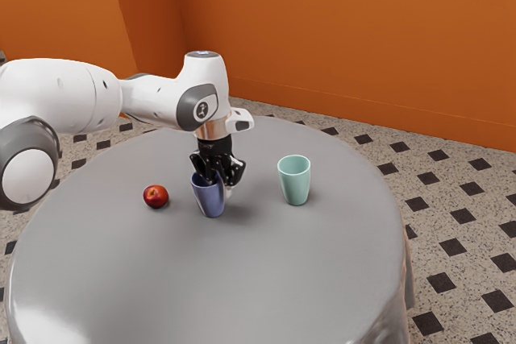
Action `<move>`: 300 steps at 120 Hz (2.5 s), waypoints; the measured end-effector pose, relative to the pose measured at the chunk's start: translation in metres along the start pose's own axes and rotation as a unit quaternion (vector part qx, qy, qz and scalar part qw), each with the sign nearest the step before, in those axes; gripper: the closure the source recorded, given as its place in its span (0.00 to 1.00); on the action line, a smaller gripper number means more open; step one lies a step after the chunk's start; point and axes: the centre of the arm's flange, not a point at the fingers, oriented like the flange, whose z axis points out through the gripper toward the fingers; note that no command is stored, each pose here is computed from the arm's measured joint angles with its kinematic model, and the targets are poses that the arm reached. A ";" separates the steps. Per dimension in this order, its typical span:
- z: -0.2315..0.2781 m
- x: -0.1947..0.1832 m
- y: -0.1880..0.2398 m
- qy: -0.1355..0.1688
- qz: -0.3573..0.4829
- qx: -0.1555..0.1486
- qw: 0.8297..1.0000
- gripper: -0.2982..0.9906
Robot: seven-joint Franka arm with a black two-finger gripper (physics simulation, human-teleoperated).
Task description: Place the left cup onto the right cup
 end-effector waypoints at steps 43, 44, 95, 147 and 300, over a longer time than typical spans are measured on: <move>-0.002 0.000 -0.002 0.001 -0.004 0.001 1.000 0.79; -0.002 0.000 -0.002 0.001 -0.004 0.001 1.000 0.79; -0.013 -0.001 0.002 0.009 -0.002 0.009 1.000 0.84; -0.090 -0.012 0.038 0.045 0.032 0.041 0.998 0.84; -0.146 0.031 0.177 0.093 0.151 0.077 0.981 0.84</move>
